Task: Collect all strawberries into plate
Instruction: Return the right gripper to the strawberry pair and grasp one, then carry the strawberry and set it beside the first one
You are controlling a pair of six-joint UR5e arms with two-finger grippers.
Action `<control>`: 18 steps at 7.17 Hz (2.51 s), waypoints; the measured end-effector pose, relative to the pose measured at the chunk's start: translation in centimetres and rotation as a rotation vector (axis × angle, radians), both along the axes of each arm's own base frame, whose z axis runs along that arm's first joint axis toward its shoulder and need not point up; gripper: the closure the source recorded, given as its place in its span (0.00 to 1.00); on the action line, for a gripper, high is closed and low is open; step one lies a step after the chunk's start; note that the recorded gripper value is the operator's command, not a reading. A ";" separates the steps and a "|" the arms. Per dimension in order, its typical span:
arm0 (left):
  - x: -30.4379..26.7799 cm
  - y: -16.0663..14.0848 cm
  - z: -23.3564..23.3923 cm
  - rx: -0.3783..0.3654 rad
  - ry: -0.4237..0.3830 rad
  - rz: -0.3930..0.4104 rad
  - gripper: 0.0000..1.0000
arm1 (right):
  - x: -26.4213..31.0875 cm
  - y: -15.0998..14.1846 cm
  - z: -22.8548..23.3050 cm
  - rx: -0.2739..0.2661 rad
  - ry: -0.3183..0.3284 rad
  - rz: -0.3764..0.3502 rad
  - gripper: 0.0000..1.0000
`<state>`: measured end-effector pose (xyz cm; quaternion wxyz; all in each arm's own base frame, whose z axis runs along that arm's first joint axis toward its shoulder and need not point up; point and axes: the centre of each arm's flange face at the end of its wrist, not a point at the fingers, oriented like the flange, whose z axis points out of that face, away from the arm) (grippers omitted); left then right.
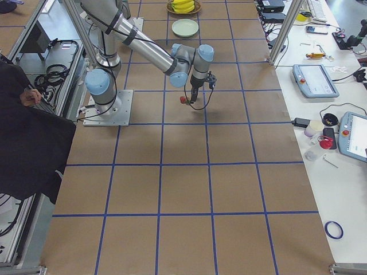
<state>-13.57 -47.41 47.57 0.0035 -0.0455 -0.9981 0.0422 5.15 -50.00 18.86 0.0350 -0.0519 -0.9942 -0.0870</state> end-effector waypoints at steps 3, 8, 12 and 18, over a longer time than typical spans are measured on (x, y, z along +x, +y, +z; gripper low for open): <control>0.0 0.1 0.0 -0.002 0.000 0.000 0.00 | 0.0 1.1 -1.4 0.019 -0.003 0.007 0.76; 0.0 0.1 -0.1 -0.002 0.000 0.000 0.00 | 0.1 -0.4 0.1 -0.032 -0.004 0.048 1.00; 0.0 0.0 -0.1 -0.001 0.000 0.000 0.00 | 10.7 -4.0 5.8 -0.099 -0.105 0.159 1.00; 0.0 0.0 -0.2 -0.001 0.002 0.005 0.00 | 32.5 -0.2 1.5 -0.086 -0.225 0.013 0.98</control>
